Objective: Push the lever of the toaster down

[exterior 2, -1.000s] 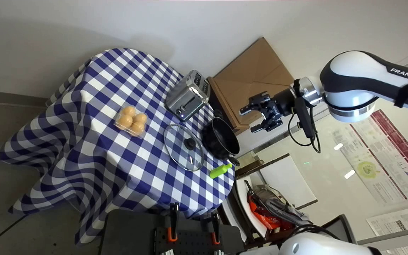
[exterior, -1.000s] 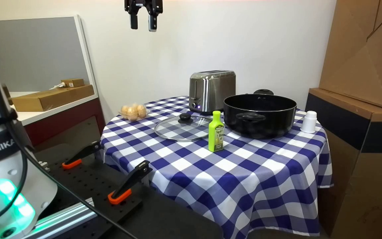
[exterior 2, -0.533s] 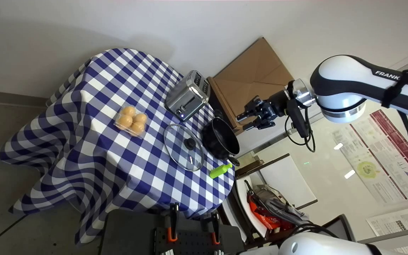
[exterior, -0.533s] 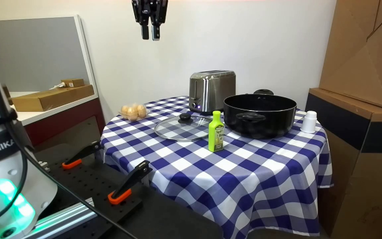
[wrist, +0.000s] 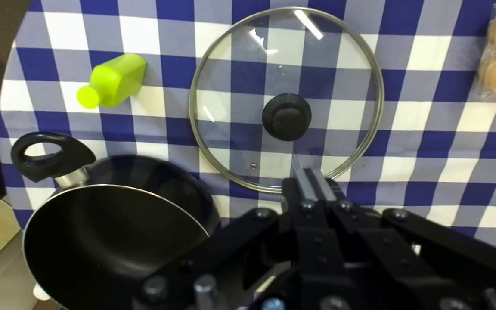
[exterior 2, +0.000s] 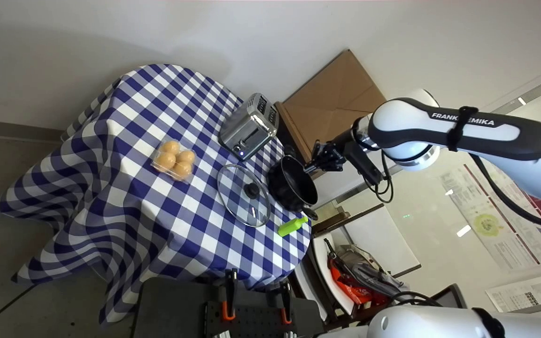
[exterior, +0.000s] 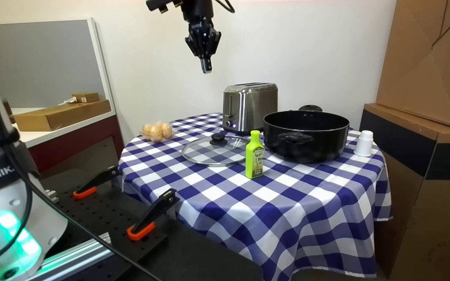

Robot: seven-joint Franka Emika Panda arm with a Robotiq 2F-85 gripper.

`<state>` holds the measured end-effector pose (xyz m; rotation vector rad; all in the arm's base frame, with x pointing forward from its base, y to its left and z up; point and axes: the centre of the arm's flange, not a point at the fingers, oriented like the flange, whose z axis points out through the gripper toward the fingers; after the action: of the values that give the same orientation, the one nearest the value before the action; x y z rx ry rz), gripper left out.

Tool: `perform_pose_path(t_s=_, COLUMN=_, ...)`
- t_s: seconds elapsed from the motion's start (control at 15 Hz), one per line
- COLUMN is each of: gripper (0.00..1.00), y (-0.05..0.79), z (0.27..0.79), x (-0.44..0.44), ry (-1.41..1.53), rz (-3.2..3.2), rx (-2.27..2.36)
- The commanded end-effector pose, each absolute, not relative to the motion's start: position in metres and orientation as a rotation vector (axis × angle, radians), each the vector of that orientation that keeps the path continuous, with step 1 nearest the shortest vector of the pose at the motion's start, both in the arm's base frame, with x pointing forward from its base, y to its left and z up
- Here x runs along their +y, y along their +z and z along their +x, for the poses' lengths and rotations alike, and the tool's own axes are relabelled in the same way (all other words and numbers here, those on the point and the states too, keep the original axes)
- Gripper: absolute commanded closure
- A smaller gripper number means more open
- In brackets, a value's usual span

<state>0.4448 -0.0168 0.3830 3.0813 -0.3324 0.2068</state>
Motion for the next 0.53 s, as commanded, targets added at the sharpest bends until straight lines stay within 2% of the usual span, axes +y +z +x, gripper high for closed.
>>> perform_pose_path(t_s=0.0, gripper=1.0, y=0.348, z=0.475, x=-0.005, ry=0.193, rz=3.03, rx=-0.34)
perform_pose_path(t_s=0.47, gripper=1.0, y=0.303, z=0.523, x=0.033, ry=0.191, rz=2.992, rx=-0.202)
